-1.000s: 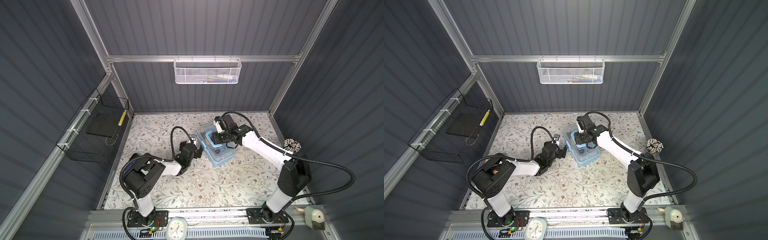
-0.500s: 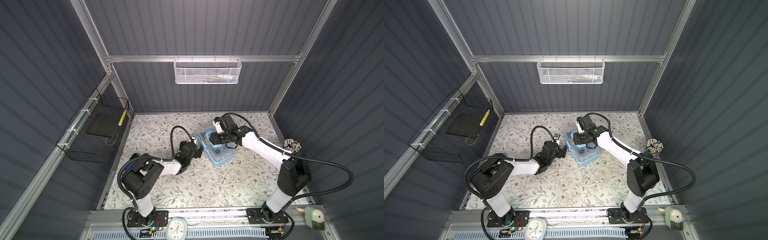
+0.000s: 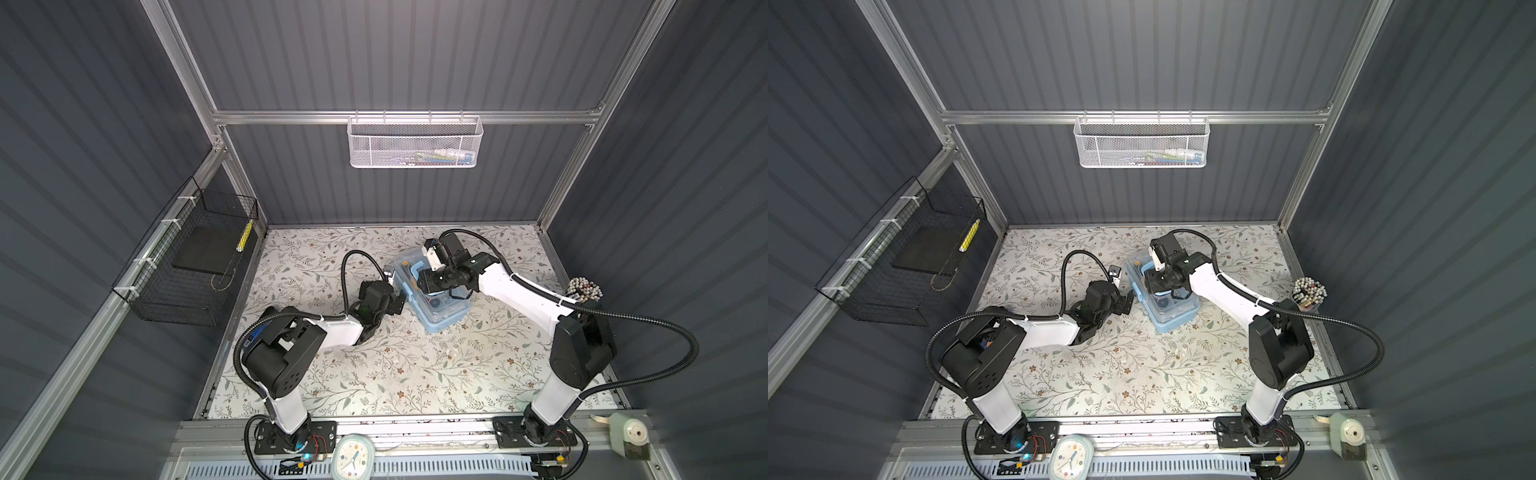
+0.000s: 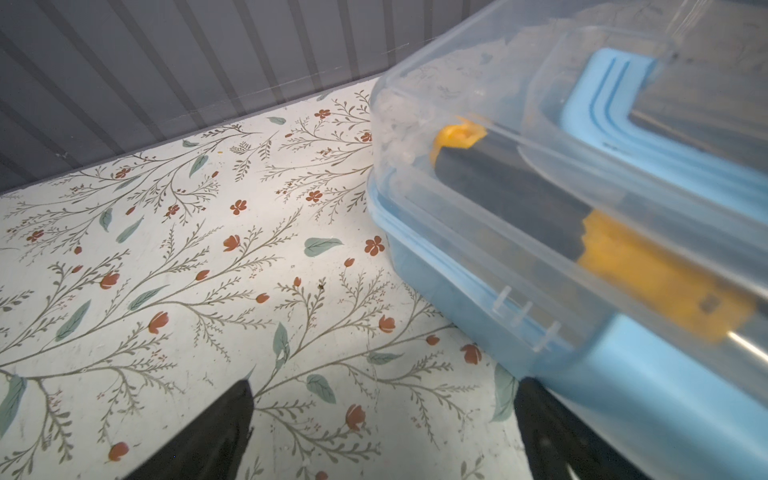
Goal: Pack the tool kit
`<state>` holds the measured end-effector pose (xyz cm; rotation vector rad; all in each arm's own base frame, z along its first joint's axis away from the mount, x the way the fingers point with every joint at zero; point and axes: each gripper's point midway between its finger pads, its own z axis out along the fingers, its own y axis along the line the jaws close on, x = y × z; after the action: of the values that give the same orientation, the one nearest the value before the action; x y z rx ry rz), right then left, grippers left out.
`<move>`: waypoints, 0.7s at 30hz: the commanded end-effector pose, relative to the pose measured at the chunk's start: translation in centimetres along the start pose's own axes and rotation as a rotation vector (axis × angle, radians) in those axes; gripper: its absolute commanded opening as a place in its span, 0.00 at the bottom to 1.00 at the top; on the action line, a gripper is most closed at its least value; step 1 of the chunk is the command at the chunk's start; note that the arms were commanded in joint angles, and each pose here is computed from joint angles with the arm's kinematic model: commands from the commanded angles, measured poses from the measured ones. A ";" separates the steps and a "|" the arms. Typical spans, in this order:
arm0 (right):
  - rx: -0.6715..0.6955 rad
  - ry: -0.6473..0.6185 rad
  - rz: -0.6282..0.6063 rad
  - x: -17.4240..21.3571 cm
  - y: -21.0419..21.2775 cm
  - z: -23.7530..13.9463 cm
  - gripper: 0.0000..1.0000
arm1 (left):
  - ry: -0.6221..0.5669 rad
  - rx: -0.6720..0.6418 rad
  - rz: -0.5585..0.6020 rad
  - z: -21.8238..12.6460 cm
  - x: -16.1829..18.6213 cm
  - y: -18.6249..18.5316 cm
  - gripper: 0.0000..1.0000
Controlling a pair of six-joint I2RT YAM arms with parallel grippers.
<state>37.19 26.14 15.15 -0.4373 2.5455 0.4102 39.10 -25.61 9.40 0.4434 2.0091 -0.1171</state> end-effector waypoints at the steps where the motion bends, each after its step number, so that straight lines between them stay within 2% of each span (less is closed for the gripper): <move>1: 0.024 -0.008 -0.036 -0.6 0.1 -0.3 0.60 | -0.046 0.029 -0.043 -0.3 -2.7 -0.4 0.99; 6: 0.063 0.001 -0.088 -0.3 0.1 -0.2 0.71 | -0.025 0.045 -0.038 0.0 -2.8 -0.7 0.99; 9: 0.059 -0.001 -0.098 -0.4 0.3 -0.1 0.74 | -0.021 0.045 -0.037 0.1 -2.8 -0.7 0.99; 21: 0.140 0.056 -0.213 -0.7 -0.4 0.2 0.76 | -0.016 0.044 -0.047 0.2 -2.4 -0.6 0.99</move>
<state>38.08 26.14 15.09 -0.5925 2.5270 0.2138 39.91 -25.81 10.26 0.4199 2.0238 -0.1348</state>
